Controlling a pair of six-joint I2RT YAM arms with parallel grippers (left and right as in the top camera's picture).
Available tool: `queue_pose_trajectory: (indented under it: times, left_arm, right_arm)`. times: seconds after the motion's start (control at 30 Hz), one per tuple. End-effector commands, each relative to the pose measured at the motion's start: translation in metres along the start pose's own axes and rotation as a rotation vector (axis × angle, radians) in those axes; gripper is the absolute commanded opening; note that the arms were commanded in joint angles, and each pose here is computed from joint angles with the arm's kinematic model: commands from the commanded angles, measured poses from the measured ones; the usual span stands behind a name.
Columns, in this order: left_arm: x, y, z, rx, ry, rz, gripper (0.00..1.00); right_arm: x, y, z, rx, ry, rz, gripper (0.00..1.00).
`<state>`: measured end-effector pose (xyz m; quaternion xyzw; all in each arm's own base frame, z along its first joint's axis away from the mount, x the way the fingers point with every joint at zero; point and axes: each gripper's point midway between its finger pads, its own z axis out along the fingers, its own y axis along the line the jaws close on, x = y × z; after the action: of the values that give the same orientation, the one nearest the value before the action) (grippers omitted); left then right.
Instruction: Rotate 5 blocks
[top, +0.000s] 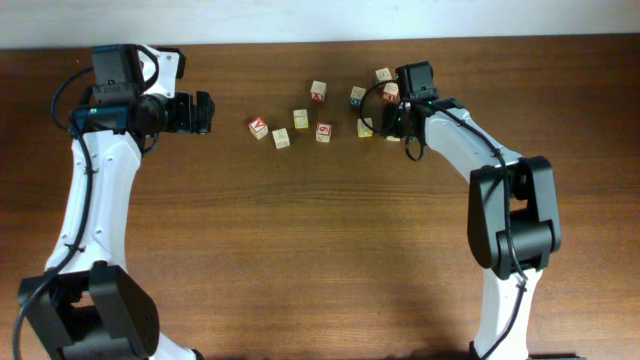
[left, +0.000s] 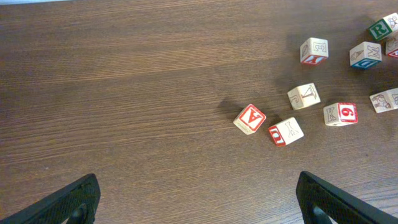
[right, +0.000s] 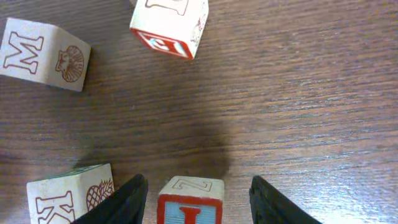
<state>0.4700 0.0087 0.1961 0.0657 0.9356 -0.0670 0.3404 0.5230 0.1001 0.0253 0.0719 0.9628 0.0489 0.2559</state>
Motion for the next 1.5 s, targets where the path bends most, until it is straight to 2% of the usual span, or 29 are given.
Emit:
queue_pose_trajectory:
  times: [0.0, 0.17, 0.23, 0.33, 0.4, 0.43, 0.5, 0.6, 0.67, 0.73, 0.87, 0.9, 0.93, 1.0, 1.03, 1.1, 1.13, 1.2, 1.27, 1.3, 1.33, 1.43, 1.47]
  left_arm:
    - [-0.003, -0.003, -0.001, 0.017, -0.009, 0.010, 0.99]
    - [-0.003, -0.003, -0.001, 0.017, -0.009, 0.010, 0.99]
    - [-0.003, -0.003, -0.001, 0.017, -0.009, 0.010, 0.99]
    - [-0.003, -0.003, -0.001, 0.017, -0.009, 0.010, 0.99]
    - [-0.003, -0.003, -0.001, 0.017, -0.009, 0.010, 0.99]
    - [-0.003, -0.003, -0.001, 0.017, -0.009, 0.010, 0.99]
    - [-0.003, -0.003, -0.001, 0.017, -0.009, 0.010, 0.99]
    - [-0.003, -0.003, -0.001, 0.017, -0.009, 0.010, 0.99]
    - [-0.003, -0.003, -0.001, 0.017, -0.009, 0.010, 0.99]
    - [-0.003, -0.003, -0.001, 0.017, -0.009, 0.010, 0.99]
    - [-0.003, -0.003, -0.001, 0.017, -0.009, 0.010, 0.99]
    - [-0.003, -0.003, -0.001, 0.017, -0.009, 0.010, 0.99]
    - [-0.003, -0.003, -0.001, 0.017, -0.009, 0.010, 0.99]
    - [-0.003, -0.003, -0.001, 0.017, -0.009, 0.010, 0.99]
    - [-0.003, -0.003, -0.001, 0.017, -0.009, 0.010, 0.99]
    - [-0.003, -0.003, -0.001, 0.017, -0.009, 0.010, 0.99]
    - [-0.003, -0.003, -0.001, 0.017, -0.009, 0.010, 0.99]
    - [-0.003, -0.003, -0.001, 0.017, -0.009, 0.010, 0.99]
    - [-0.003, -0.003, -0.001, 0.017, -0.009, 0.010, 0.99]
    - [-0.003, -0.003, -0.001, 0.017, -0.009, 0.010, 0.99]
    - [-0.003, -0.003, -0.001, 0.017, -0.009, 0.010, 0.99]
    - [-0.003, -0.003, -0.001, 0.017, -0.009, 0.010, 0.99]
    - [-0.003, -0.003, -0.001, 0.017, -0.009, 0.010, 0.99]
  right_arm:
    - [0.003, 0.008, 0.007, 0.006, -0.002, -0.008, 0.45]
    - [0.016, 0.004, 0.008, 0.023, 0.046, -0.013, 0.29]
    - [0.025, 0.000, 0.007, 0.037, 0.086, -0.015, 0.35]
    - [0.032, -0.001, 0.006, 0.043, 0.112, -0.016, 0.34]
    - [0.032, -0.002, 0.006, 0.044, 0.114, -0.016, 0.21]
    - [0.030, 0.002, 0.003, 0.024, 0.117, -0.015, 0.19]
    - [0.012, 0.015, -0.032, -0.033, 0.096, -0.010, 0.18]
    - [0.003, 0.025, -0.124, -0.104, 0.102, -0.007, 0.17]
    - [0.028, 0.014, -0.150, -0.064, 0.196, -0.010, 0.13]
    - [0.083, 0.004, -0.126, 0.027, 0.323, -0.061, 0.13]
    - [0.146, -0.004, -0.071, 0.035, 0.325, -0.131, 0.14]
    - [0.148, -0.004, -0.070, 0.029, 0.323, -0.163, 0.14]
    - [0.146, -0.004, -0.069, 0.024, 0.316, -0.181, 0.23]
    - [0.143, -0.002, -0.066, 0.016, 0.299, -0.187, 0.24]
    - [0.144, -0.003, -0.066, 0.017, 0.299, -0.187, 0.29]
    - [0.141, -0.002, -0.066, 0.017, 0.291, -0.185, 0.47]
    - [0.139, -0.002, -0.067, 0.015, 0.287, -0.185, 0.50]
    - [0.122, 0.006, -0.076, 0.003, 0.267, -0.191, 0.52]
    - [0.074, 0.027, -0.101, -0.037, 0.184, -0.251, 0.60]
    - [0.045, 0.039, -0.112, -0.065, 0.110, -0.250, 0.60]
    - [0.007, 0.057, -0.118, -0.112, -0.031, -0.243, 0.59]
    - [-0.014, 0.069, -0.092, -0.137, -0.123, -0.237, 0.56]
    - [-0.012, 0.071, -0.065, -0.137, -0.124, -0.241, 0.56]
